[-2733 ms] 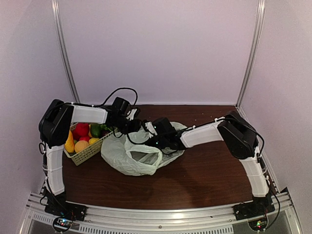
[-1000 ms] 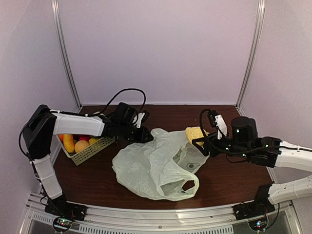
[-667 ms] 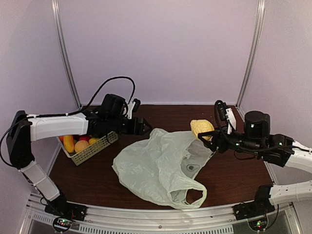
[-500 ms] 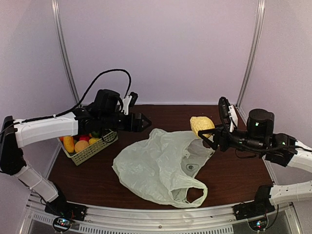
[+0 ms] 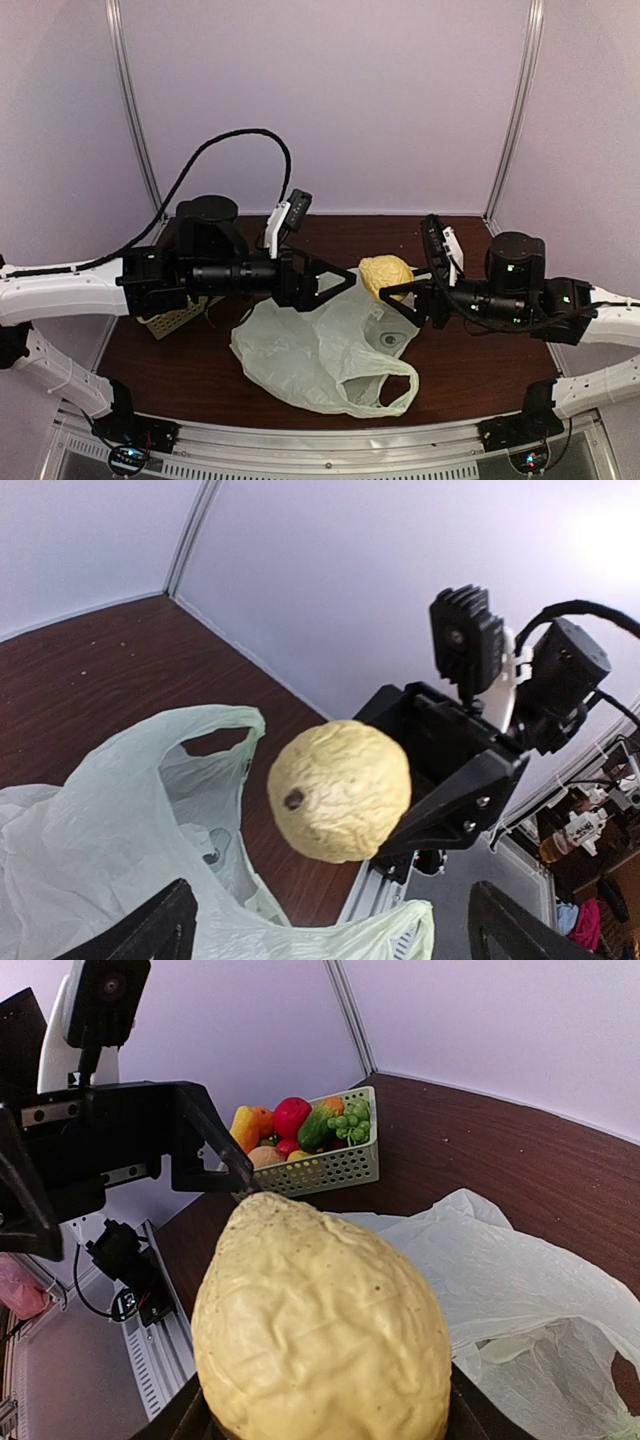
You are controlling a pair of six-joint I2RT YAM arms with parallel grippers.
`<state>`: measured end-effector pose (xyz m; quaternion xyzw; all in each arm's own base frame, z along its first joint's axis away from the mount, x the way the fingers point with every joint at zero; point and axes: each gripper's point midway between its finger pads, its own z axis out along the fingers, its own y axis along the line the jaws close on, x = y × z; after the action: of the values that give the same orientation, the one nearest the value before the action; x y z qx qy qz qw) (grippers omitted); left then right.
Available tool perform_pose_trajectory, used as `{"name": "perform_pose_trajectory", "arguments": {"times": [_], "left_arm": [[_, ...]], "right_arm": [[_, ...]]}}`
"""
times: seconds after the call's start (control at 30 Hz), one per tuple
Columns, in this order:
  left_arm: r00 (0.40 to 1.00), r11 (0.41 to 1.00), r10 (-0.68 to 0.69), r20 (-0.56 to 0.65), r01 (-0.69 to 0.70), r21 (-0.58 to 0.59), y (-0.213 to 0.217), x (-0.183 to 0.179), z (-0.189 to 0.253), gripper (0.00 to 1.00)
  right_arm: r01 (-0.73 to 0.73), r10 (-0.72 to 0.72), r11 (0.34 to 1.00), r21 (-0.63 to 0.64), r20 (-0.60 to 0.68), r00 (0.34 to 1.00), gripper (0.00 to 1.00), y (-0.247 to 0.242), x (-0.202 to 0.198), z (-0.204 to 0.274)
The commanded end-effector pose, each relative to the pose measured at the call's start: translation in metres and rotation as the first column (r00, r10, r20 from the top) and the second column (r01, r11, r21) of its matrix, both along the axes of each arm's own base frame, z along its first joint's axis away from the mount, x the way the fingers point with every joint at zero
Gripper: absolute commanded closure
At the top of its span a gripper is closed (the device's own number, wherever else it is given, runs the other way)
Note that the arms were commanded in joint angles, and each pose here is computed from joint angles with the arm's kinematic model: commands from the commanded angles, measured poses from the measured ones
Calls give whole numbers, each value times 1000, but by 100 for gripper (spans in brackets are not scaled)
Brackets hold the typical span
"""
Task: Untie the knot of the plastic bag and take out the fruit
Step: Pass from the right arm to the left
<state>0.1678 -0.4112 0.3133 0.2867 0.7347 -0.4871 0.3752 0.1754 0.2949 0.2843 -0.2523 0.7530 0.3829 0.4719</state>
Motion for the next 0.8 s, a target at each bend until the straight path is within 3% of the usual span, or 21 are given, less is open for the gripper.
{"name": "perform_pose_trajectory", "arguments": {"times": [0.0, 0.1, 0.27, 0.77], "left_arm": [[999, 975, -53, -9, 50, -218, -8, -21, 37, 3], [997, 977, -37, -67, 22, -214, -11, -19, 28, 2], [986, 981, 105, -133, -124, -147, 0, 1, 10, 3], [983, 978, 8, -183, -46, -205, -23, -9, 9, 3]], "right_arm": [[-3, 1, 999, 48, 41, 999, 56, 14, -1, 25], [-27, 25, 999, 45, 54, 998, 56, 25, -5, 28], [-52, 49, 998, 42, 73, 996, 56, 38, -9, 33], [-81, 78, 996, 45, 76, 994, 54, 52, -15, 33]]}}
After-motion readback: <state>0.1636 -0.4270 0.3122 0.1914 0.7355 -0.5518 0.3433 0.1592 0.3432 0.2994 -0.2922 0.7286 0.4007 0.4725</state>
